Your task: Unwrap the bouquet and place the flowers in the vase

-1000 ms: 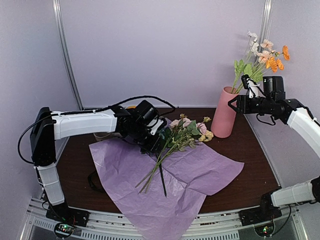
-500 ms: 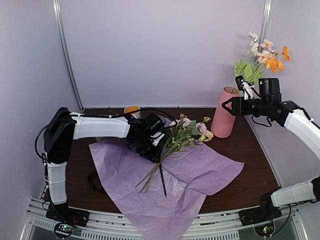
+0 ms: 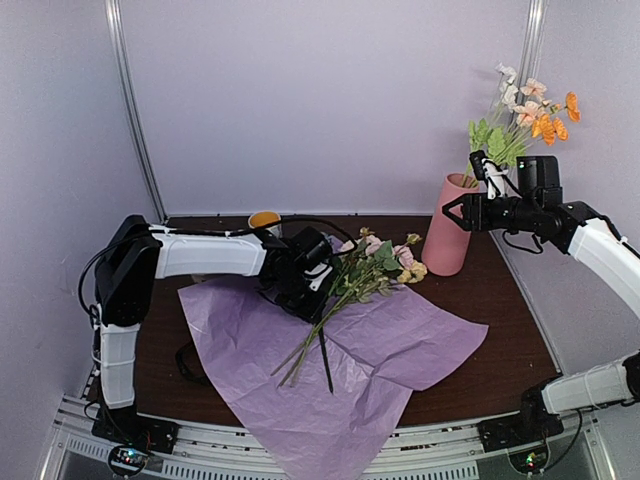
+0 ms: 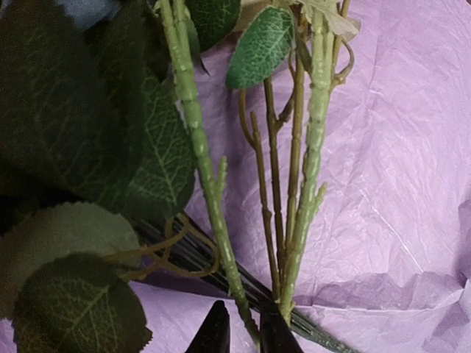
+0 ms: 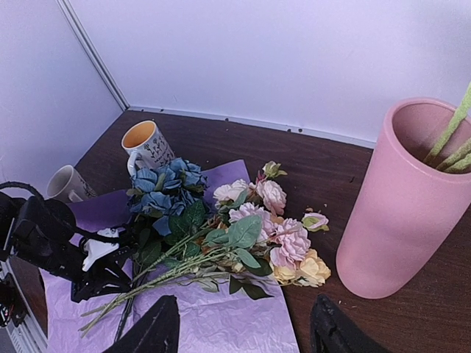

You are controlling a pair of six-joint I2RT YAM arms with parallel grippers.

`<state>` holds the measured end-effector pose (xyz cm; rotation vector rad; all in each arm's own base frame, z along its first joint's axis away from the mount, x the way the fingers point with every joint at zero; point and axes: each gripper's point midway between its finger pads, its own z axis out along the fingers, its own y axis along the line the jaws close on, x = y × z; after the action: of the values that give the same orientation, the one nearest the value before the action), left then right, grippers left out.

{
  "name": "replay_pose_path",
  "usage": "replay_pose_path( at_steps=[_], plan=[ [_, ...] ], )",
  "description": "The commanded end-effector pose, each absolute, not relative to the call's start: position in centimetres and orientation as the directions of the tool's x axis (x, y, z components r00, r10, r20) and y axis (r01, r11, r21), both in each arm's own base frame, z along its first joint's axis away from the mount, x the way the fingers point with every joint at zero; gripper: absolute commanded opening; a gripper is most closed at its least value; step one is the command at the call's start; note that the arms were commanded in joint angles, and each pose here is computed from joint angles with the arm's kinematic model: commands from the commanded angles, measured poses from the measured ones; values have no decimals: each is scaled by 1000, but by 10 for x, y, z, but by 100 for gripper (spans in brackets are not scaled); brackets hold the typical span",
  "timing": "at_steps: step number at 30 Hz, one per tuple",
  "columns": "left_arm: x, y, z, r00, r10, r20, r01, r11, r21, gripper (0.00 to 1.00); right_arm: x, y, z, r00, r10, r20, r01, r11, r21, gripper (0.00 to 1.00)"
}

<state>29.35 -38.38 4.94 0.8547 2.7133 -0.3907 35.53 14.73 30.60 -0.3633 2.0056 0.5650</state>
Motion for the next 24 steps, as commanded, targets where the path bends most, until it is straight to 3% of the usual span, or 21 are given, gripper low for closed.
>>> replay_pose_path(
  at_steps=[1,3,5,11,18,24],
  plan=[
    [302,-393,47,-790,507,-345,586,791,-177,13,354,153,309,-460,-18,-888,-500,831,243,60],
    [303,-393,48,-787,511,-344,588,790,-172,10,354,154,308,-460,-20,-888,-502,830,242,60],
    [303,-393,53,-784,515,-347,593,787,-170,0,354,154,309,-459,-19,-888,-504,829,242,60],
    [303,-379,110,-760,488,-429,591,794,-142,0,349,162,318,-448,-40,-893,-543,806,236,59],
    [309,-350,212,-685,376,-624,550,828,-104,0,331,211,357,-411,-103,-906,-711,658,248,61],
    [320,-365,268,-581,198,-789,563,798,-214,0,324,271,361,-532,-56,-845,-763,464,450,72]
  ],
)
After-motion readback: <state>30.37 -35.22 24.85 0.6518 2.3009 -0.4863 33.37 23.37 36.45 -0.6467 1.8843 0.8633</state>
